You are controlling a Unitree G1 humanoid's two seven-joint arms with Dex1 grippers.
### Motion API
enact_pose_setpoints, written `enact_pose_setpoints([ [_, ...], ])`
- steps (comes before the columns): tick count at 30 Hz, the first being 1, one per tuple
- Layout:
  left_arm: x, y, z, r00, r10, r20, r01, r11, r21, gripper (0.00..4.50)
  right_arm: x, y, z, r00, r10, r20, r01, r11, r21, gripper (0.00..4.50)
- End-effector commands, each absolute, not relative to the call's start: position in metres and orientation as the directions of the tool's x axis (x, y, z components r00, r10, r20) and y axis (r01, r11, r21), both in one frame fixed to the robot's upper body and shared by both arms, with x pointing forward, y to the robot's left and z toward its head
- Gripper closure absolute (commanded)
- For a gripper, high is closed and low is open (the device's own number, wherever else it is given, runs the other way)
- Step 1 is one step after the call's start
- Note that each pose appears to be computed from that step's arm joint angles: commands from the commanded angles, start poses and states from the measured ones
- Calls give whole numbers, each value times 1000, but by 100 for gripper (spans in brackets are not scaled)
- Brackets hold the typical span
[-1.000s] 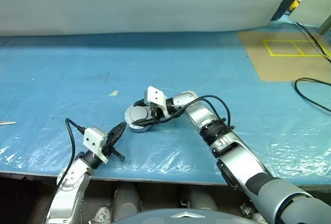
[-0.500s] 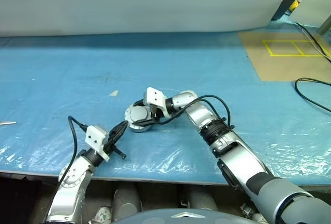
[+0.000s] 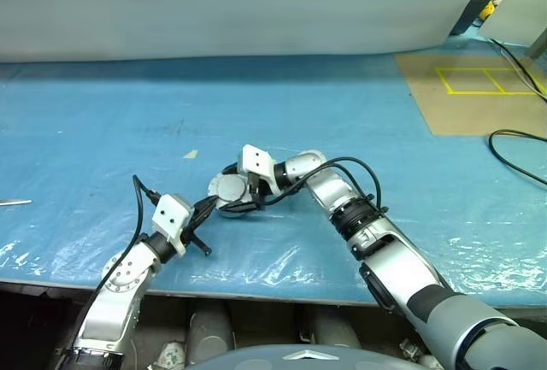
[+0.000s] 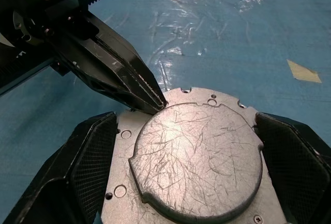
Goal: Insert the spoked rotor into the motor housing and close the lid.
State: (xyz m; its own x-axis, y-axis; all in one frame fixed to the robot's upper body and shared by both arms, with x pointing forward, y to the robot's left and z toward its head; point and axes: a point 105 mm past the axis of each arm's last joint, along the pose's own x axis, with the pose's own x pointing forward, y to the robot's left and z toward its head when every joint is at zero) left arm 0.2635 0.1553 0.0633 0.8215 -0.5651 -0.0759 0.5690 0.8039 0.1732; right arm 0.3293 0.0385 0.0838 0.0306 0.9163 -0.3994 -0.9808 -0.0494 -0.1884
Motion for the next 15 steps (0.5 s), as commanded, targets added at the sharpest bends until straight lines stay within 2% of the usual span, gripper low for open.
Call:
enact_pose_setpoints([
  [1, 261, 155, 51, 813, -566, -135, 582, 797, 163, 450, 325, 34, 74, 8, 915, -403, -991, -46, -123, 1],
  [6, 261, 153, 52, 807, -575, -133, 590, 791, 161, 450, 328, 30, 71, 30, 903, -429, -987, -40, -153, 1],
  [15, 262, 151, 55, 800, -588, -119, 600, 783, 164, 450, 329, 32, 81, 34, 929, -369, -988, -24, -153, 1],
])
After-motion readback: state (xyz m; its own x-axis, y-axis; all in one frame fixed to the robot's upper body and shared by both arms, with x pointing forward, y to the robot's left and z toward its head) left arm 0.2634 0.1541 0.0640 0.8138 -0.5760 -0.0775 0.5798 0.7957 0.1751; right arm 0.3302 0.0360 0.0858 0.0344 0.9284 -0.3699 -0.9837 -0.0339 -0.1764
